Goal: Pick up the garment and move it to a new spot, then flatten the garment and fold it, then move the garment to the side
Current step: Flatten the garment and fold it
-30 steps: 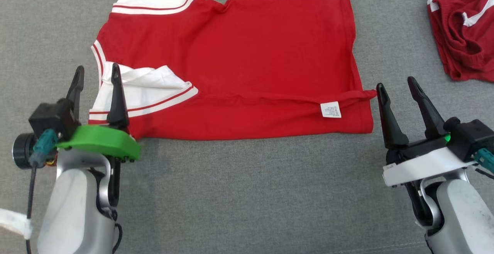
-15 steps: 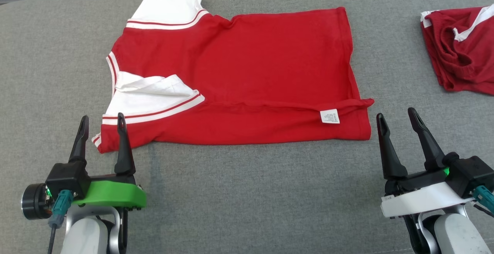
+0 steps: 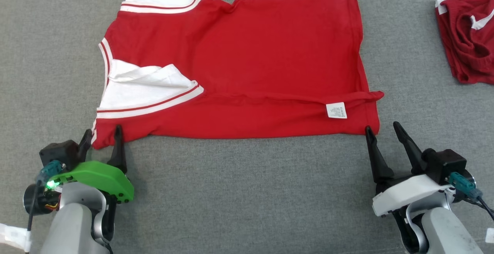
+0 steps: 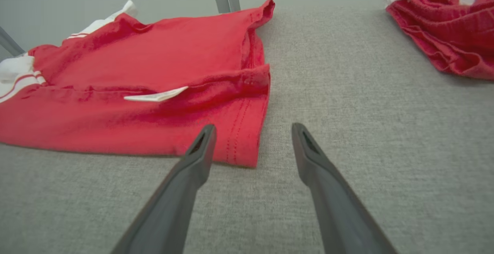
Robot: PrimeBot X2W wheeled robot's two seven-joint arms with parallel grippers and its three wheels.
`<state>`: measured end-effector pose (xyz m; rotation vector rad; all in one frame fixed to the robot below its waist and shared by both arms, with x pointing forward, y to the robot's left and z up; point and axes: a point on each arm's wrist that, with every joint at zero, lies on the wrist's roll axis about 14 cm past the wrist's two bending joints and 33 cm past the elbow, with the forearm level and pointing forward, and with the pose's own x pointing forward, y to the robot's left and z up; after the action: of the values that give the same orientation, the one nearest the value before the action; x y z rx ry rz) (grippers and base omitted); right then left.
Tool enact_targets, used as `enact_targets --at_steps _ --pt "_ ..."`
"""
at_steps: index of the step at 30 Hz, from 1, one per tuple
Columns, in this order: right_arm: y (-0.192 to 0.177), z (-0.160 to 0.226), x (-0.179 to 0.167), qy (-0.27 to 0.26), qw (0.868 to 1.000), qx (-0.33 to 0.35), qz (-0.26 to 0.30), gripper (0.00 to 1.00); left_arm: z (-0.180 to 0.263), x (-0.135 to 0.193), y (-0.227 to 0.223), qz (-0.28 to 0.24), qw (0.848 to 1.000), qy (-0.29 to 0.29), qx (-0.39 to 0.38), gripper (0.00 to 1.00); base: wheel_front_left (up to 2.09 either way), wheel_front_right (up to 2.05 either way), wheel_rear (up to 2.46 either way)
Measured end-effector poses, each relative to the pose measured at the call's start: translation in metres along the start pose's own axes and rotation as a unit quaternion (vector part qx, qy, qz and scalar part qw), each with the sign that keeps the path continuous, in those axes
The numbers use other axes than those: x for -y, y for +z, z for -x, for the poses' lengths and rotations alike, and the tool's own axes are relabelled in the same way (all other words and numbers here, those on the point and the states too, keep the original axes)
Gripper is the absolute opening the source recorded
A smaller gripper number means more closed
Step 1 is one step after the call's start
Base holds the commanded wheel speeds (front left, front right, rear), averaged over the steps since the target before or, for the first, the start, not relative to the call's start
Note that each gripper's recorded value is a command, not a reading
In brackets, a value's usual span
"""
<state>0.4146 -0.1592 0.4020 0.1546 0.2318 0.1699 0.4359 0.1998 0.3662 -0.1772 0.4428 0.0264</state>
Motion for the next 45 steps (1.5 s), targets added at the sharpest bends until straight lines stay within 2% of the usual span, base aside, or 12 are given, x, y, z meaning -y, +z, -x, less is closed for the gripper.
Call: enact_targets --at_steps 6,7,8,9,10,19,34,35,36,37,41,45 --pt "-0.027 -0.014 -0.004 0.007 0.999 -0.048 -0.021 1.00 -0.015 -0.001 -0.017 0.026 0.998 -0.004 -0.056 1.00 0.00 0.00 0.00" --pt "-0.028 -0.017 -0.006 0.009 0.998 -0.052 -0.024 0.81 -0.015 0.000 -0.020 0.034 0.997 -0.007 -0.066 1.00 0.00 0.00 0.00" --pt "-0.031 -0.018 -0.006 0.009 0.998 -0.060 -0.029 0.28 -0.016 0.001 -0.021 0.038 0.997 -0.012 -0.073 0.42 0.00 0.00 0.00" --pt "-0.030 -0.020 -0.007 0.011 0.998 -0.060 -0.032 0.00 -0.017 0.003 -0.021 0.036 0.996 -0.017 -0.079 0.17 0.00 0.00 0.00" --pt "-0.030 -0.021 -0.007 0.012 0.997 -0.062 -0.037 0.00 -0.017 0.003 -0.021 0.039 0.996 -0.021 -0.081 0.00 0.00 0.00 0.00" --pt "-0.017 -0.016 -0.010 0.025 0.998 -0.052 -0.031 0.00 0.000 0.011 -0.016 0.037 0.995 -0.047 -0.082 0.00 0.00 0.00 0.00" --pt "-0.037 0.072 0.000 -0.010 0.991 -0.126 -0.053 0.00 0.098 -0.003 -0.044 0.064 0.988 -0.018 -0.141 0.00 0.00 0.00 0.00" --pt "-0.034 0.072 -0.001 -0.009 0.991 -0.123 -0.055 0.43 0.102 0.000 -0.044 0.070 0.987 -0.024 -0.143 0.60 0.00 0.00 0.00" --pt "-0.032 0.072 -0.003 -0.008 0.991 -0.120 -0.056 0.89 0.103 0.004 -0.043 0.070 0.987 -0.028 -0.140 1.00 0.00 0.00 0.00" --pt "-0.027 0.071 -0.004 -0.005 0.992 -0.112 -0.054 1.00 0.104 0.005 -0.038 0.069 0.989 -0.028 -0.130 1.00 0.00 0.00 0.00" --pt "0.020 0.061 -0.004 -0.007 0.999 -0.022 -0.031 1.00 0.098 0.001 0.008 0.040 0.999 0.003 -0.009 1.00 0.00 0.00 0.00" --pt "0.069 0.053 -0.010 0.001 0.998 0.057 -0.001 1.00 0.094 0.016 0.060 0.009 0.994 0.004 0.110 1.00 0.00 0.00 0.00"
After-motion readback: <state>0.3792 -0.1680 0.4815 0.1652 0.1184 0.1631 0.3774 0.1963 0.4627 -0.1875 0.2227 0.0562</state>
